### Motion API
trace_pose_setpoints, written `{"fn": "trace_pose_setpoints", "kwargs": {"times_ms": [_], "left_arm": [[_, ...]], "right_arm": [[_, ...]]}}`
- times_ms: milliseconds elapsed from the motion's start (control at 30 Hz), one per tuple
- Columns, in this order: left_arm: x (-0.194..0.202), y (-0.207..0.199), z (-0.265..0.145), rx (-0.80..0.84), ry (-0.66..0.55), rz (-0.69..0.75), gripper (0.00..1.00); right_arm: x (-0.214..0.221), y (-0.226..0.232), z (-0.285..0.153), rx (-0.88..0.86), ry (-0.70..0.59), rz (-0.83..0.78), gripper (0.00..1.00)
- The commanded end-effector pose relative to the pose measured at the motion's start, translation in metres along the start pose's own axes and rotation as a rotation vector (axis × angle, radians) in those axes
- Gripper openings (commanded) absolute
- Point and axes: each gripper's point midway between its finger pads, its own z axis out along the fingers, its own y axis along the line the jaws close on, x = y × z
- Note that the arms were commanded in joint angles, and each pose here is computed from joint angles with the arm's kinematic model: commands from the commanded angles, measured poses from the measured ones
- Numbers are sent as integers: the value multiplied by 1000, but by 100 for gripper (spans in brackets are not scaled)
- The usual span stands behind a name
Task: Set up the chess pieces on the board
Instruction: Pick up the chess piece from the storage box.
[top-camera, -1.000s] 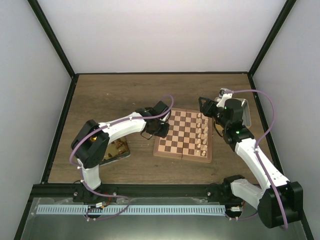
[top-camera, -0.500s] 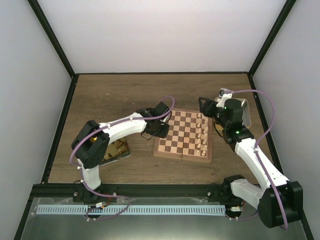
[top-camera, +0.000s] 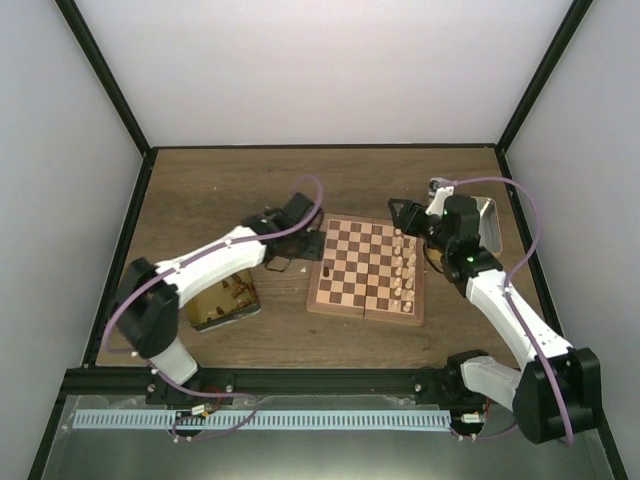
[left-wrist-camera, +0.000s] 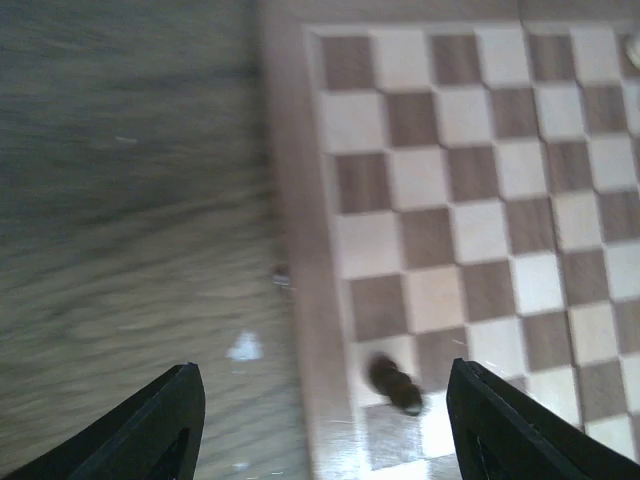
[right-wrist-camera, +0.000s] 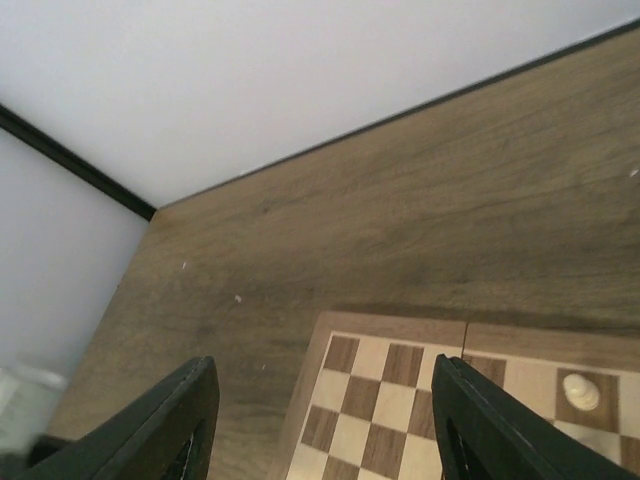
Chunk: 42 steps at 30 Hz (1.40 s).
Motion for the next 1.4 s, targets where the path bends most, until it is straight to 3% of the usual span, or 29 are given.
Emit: {"fn": "trace_pose_setpoints", "kwargs": {"times_ms": [0,167,433,600,1067,1300,1367], "left_arm": [[-14,74,-27,-168,-138,-207,66],[3,145,-61,-260,-220,-416,54],[83,218,-62,-446,-72,-558,49],[94,216,-49,-379,-30,-569,44],[118,227,-21,-404,75,-570,26],[120,228,-9,-402,100,-560,24],[119,229,-8,-408,100,-556,18]], "right_arm": [[6,22,9,-108,80,-25,60],[9,20,15,-111,97,-3,60],[12,17,19,-102,104,23,60],[14,16,21,-99,114,29,60],[15,10,20,-71,111,31,60],[15,10,20,-68,108,28,60],[14,9,19,-62,105,27,60]]}}
